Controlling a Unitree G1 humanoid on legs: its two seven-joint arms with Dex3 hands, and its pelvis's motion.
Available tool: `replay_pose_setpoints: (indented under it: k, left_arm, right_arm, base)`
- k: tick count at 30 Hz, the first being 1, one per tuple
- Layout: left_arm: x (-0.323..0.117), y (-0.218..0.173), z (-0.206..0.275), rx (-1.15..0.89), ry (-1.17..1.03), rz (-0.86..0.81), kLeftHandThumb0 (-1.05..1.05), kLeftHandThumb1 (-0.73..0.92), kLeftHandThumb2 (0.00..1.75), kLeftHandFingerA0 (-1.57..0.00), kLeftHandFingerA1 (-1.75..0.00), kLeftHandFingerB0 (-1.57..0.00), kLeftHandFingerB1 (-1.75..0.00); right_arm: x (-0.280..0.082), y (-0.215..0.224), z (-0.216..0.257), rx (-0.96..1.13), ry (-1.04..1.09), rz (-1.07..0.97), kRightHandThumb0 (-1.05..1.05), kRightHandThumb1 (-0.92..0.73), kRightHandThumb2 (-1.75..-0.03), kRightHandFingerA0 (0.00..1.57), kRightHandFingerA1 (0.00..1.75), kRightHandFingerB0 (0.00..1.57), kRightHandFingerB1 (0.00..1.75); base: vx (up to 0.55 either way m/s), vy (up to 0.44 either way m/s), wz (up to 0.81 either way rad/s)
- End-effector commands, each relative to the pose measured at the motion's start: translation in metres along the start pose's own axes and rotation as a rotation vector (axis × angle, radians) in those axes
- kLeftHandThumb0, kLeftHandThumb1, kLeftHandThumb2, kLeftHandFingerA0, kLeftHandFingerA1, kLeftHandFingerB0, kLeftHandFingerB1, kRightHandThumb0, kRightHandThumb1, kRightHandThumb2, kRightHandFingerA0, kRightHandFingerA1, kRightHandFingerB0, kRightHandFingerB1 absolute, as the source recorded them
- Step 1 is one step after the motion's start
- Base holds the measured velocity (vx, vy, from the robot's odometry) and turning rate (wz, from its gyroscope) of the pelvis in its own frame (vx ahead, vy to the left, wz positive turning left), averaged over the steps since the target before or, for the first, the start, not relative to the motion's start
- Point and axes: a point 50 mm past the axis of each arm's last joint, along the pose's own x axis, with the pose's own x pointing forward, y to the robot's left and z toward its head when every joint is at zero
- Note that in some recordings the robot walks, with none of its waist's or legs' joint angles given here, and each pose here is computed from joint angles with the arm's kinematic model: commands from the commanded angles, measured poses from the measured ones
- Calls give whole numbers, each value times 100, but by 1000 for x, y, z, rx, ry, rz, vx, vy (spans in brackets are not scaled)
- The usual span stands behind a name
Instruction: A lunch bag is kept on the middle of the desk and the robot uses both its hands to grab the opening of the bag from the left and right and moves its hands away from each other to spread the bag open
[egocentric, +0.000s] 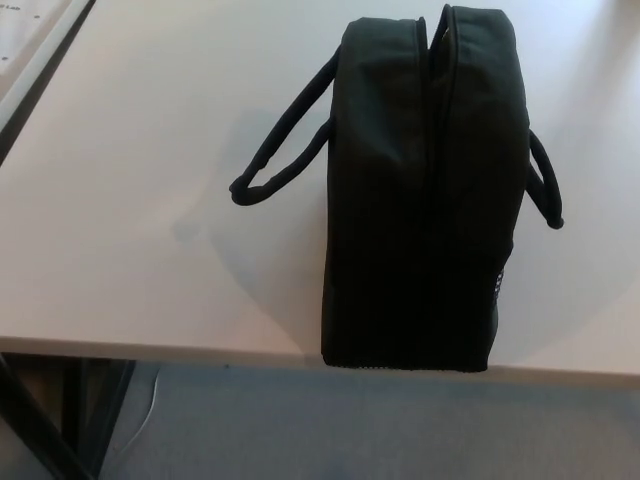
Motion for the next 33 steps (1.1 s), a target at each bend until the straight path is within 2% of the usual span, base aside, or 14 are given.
replay_pose_setpoints:
  k: [1,13,14,15,16,17,18,19,20,21,22,29,30,33]
  left_arm:
    - [-15,45,59,45,-643,270,-11,60,59,-58,-43,-26,-31]
    - [-13,50,65,6,-687,319,-9,60,59,-54,-42,-26,-30]
    - [-14,51,65,6,-692,330,-8,60,57,-52,-41,-26,-30]
    - [-14,52,65,9,-695,338,-8,60,57,-52,-41,-26,-30]
    - [-12,58,68,5,-711,372,-12,59,60,-51,-42,-26,-31]
    - [-11,64,68,15,-709,411,-8,40,89,-38,-59,-14,-49]
    - [-12,68,67,22,-706,428,-7,40,88,-37,-58,-13,-49]
    - [-13,70,67,24,-707,438,-7,40,88,-37,-58,-13,-49]
    - [-14,74,66,26,-709,462,-7,40,88,-35,-57,-11,-48]
    - [-15,77,66,29,-712,484,-7,39,88,-34,-57,-11,-48]
    - [-16,82,65,33,-718,514,-8,40,88,-34,-57,-10,-48]
    - [-22,94,68,19,-771,597,-8,39,88,-34,-57,-11,-48]
    - [-28,103,74,84,-828,638,-7,40,88,-31,-56,-9,-47]
    - [-33,113,79,137,-884,666,-5,41,88,-32,-56,-9,-47]
  right_arm:
    - [-9,-39,50,-131,-600,-312,-30,-48,-63,57,45,38,39]
    - [-10,-43,54,-121,-659,-374,-34,-48,-67,62,49,33,40]
    - [-11,-43,53,-117,-666,-381,-26,-56,-57,78,98,36,33]
    - [-11,-42,53,-112,-669,-387,-26,-56,-57,78,98,36,33]
    - [-11,-45,55,-106,-684,-425,-28,-56,-58,75,128,33,33]
    - [-11,-46,56,-107,-696,-464,-32,-56,-57,52,41,29,31]
    - [-12,-45,56,-109,-699,-480,-26,-41,-89,33,57,11,47]
    - [-12,-45,55,-110,-700,-489,-26,-41,-89,33,57,11,47]
    - [-13,-45,55,-107,-698,-517,-46,-47,-71,33,44,14,37]
    - [-13,-45,55,-106,-701,-538,-40,-58,-58,22,31,13,26]
    - [-15,-44,54,-99,-711,-556,-25,-49,-96,0,47,0,49]
    - [-20,-42,48,-85,-709,-590,-27,-48,-96,0,48,0,50]
    - [-25,-46,44,-107,-722,-603,-39,-57,-57,19,33,0,24]
    - [-29,-53,41,-141,-734,-611,-40,-59,-58,16,31,0,20]
  base:
    - [0,0,0]
    - [0,0,0]
    - [0,0,0]
    - [0,0,0]
    - [0,0,0]
    - [0,0,0]
    - [0,0,0]
    - [0,0,0]
    - [0,0,0]
    - [0,0,0]
    - [0,0,0]
    - [0,0,0]
    - [0,0,0]
    - [0,0,0]
